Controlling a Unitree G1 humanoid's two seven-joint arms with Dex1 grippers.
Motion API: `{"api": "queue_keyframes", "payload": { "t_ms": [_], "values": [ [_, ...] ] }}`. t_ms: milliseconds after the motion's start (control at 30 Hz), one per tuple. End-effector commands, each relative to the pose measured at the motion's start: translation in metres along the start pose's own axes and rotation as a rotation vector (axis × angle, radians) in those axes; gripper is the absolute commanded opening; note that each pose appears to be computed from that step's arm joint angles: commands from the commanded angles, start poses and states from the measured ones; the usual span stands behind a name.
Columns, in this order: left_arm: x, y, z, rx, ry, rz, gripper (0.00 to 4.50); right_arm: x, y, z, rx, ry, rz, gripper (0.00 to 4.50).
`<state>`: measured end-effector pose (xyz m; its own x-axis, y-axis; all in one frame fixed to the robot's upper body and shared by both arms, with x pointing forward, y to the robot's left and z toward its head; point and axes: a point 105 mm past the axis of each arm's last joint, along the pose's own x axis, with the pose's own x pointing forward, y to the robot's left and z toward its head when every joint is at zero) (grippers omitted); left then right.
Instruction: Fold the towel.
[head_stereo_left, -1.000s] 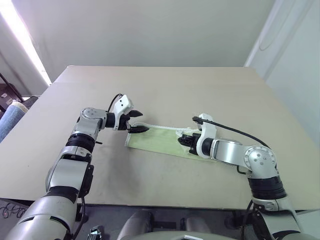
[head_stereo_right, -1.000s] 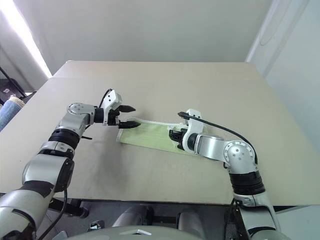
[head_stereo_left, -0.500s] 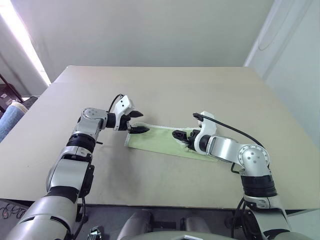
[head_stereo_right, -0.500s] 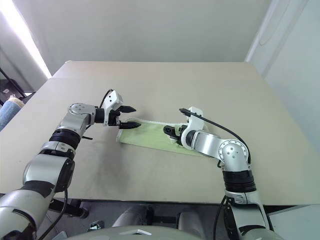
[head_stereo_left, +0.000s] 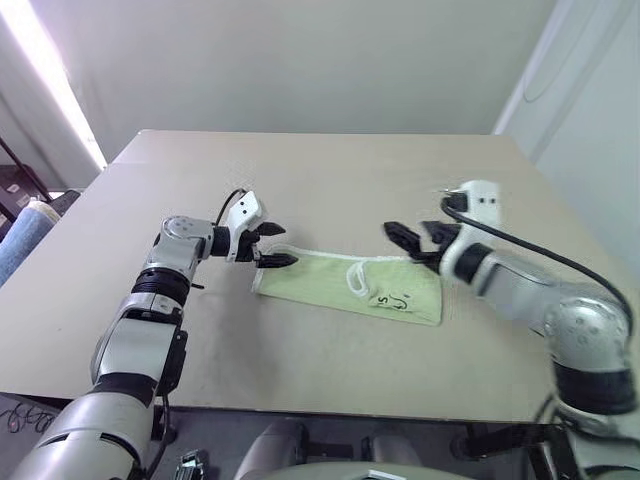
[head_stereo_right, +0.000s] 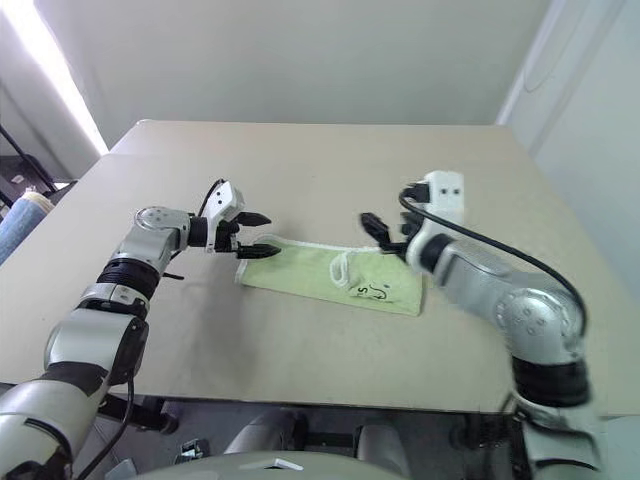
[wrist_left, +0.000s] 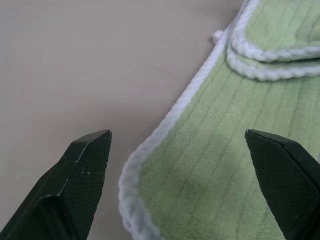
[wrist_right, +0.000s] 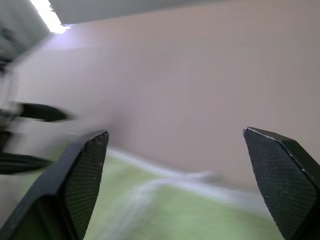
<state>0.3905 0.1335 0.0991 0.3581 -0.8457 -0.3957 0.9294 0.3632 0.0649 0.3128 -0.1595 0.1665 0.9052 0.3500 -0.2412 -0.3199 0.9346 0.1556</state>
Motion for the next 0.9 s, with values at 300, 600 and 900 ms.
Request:
{"api": "queue_keyframes", "payload": {
  "t_ms": [300,600,900],
  "values": [
    [-0.001,0.002,0.013,0.044,-0.035,0.010,4.50,0.015,0.010,-0.025,-0.055,-0.070,0.041,4.48],
    [-0.003,0.004,0.015,0.049,-0.039,0.018,4.50,0.033,-0.005,-0.096,-0.057,0.097,-0.008,4.48],
    [-0.004,0.006,0.019,0.044,-0.056,0.032,4.50,0.047,0.015,-0.130,-0.056,0.169,0.023,4.48]
  ]
}}
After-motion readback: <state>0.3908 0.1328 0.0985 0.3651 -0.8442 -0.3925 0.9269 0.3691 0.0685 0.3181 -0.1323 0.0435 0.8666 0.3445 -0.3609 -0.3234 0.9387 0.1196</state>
